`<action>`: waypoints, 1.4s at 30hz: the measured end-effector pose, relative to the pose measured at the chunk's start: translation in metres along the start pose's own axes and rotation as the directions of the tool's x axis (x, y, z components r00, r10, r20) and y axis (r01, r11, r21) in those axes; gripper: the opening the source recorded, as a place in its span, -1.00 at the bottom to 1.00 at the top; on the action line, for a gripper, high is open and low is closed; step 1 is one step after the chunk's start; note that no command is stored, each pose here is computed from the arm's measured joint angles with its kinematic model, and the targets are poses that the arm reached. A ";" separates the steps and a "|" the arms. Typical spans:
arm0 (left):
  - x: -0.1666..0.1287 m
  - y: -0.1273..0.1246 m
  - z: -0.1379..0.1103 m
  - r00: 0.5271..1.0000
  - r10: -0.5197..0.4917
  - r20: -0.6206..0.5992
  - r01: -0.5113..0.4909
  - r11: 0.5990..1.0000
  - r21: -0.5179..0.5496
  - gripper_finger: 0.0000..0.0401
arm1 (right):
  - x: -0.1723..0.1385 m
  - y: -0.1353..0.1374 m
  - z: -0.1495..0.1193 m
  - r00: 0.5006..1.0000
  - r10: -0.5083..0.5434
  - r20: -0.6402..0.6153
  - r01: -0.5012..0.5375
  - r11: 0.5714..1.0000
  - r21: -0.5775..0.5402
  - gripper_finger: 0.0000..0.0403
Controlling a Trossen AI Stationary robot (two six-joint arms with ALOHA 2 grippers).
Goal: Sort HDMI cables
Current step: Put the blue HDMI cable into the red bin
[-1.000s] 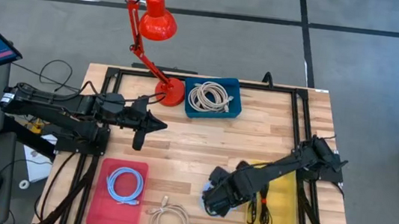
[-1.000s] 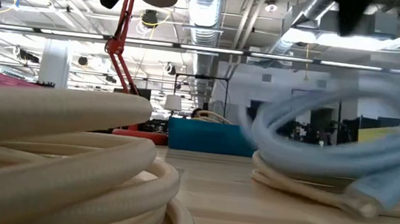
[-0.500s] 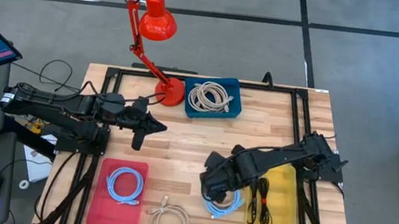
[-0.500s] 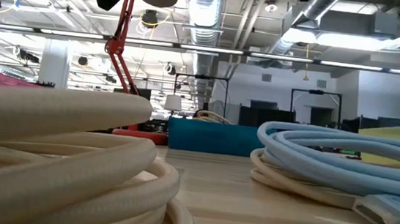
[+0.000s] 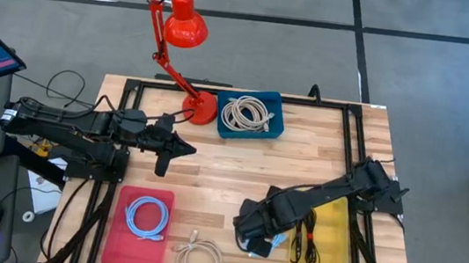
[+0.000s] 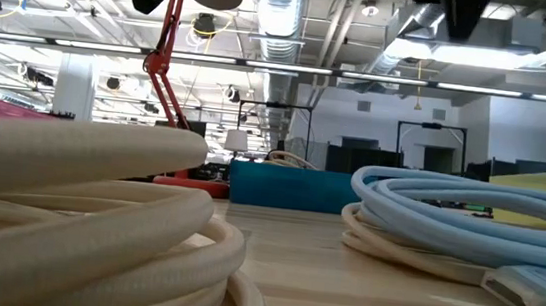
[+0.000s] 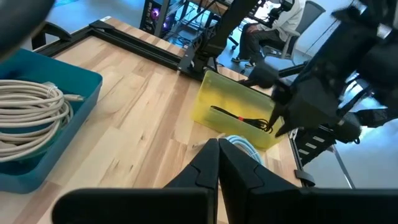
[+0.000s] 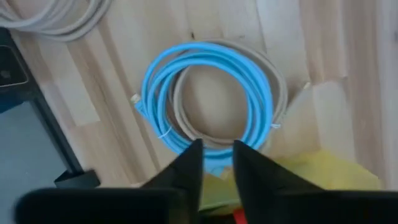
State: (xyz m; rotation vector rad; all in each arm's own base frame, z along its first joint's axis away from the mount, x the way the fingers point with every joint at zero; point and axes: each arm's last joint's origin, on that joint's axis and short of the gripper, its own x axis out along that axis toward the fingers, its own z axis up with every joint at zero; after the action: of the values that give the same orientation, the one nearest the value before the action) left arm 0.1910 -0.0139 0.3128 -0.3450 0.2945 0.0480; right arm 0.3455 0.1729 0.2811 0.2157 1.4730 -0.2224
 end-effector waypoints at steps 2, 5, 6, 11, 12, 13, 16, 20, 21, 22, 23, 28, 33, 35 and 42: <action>0.000 0.000 0.000 1.000 0.000 0.000 0.000 1.000 0.000 -0.96 | 0.012 0.002 -0.001 1.000 -0.007 -0.003 0.007 1.000 -0.004 -0.41; 0.000 0.000 0.000 1.000 0.000 0.000 0.000 1.000 0.000 -0.96 | 0.029 0.003 -0.003 1.000 -0.008 0.000 0.008 1.000 -0.012 -0.13; 0.000 0.000 0.000 1.000 0.000 0.000 0.000 1.000 0.000 -0.96 | 0.036 0.003 -0.005 1.000 -0.017 -0.006 0.017 1.000 -0.017 -0.05; 0.000 0.000 0.000 1.000 0.000 0.000 0.000 1.000 0.000 -0.96 | 0.064 -0.003 -0.014 0.996 -0.055 -0.065 0.054 0.998 -0.017 0.13; 0.000 0.000 0.000 1.000 0.000 -0.001 0.000 1.000 0.000 -0.96 | 0.069 -0.004 -0.016 0.995 -0.067 -0.079 0.067 0.998 -0.011 0.13; 0.000 0.000 0.000 1.000 0.000 0.000 0.000 1.000 0.000 -0.96 | 0.072 -0.006 -0.017 0.993 -0.075 -0.087 0.075 0.997 -0.006 0.13; 0.000 0.000 0.000 1.000 0.000 0.000 0.000 1.000 0.000 -0.96 | 0.082 -0.013 -0.019 0.988 -0.103 -0.113 0.107 0.994 0.029 0.07; 0.000 0.000 0.000 1.000 0.000 0.000 0.000 1.000 0.000 -0.96 | 0.091 -0.023 -0.016 0.984 -0.118 -0.134 0.129 0.989 0.074 -0.03; 0.000 0.000 0.000 1.000 0.000 0.000 0.000 1.000 0.000 -0.96 | 0.093 -0.026 -0.016 0.983 -0.121 -0.139 0.133 0.988 0.079 -0.05; 0.000 0.000 0.000 1.000 0.000 0.000 0.000 1.000 0.000 -0.96 | 0.095 -0.028 -0.014 0.984 -0.117 -0.137 0.130 0.988 0.086 -0.07; 0.000 0.000 0.000 1.000 0.000 0.000 0.000 1.000 0.000 -0.96 | 0.097 -0.028 -0.012 0.986 -0.104 -0.127 0.116 0.989 0.093 -0.08; 0.000 0.000 0.000 1.000 0.000 0.000 0.000 1.000 0.001 -0.96 | 0.099 -0.032 -0.004 0.993 -0.059 -0.106 0.071 0.991 0.112 -0.20; 0.000 0.000 0.000 1.000 0.000 0.000 0.000 1.000 0.000 -0.96 | 0.100 -0.037 -0.001 0.992 -0.068 -0.107 0.080 0.989 0.121 -0.59; 0.000 0.000 0.000 1.000 0.000 -0.001 0.000 1.000 0.000 -0.96 | 0.100 -0.038 0.000 0.991 -0.071 -0.110 0.084 0.990 0.115 -0.80; 0.000 0.000 0.000 1.000 0.000 0.000 0.000 1.000 0.000 -0.96 | 0.100 -0.038 0.000 0.992 -0.072 -0.107 0.083 0.992 0.098 -0.94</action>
State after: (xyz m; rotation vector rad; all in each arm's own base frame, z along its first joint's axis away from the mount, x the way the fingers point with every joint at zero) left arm 0.1910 -0.0139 0.3127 -0.3445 0.2948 0.0480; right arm 0.3430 0.1344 0.1815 0.2561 1.5754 -0.3547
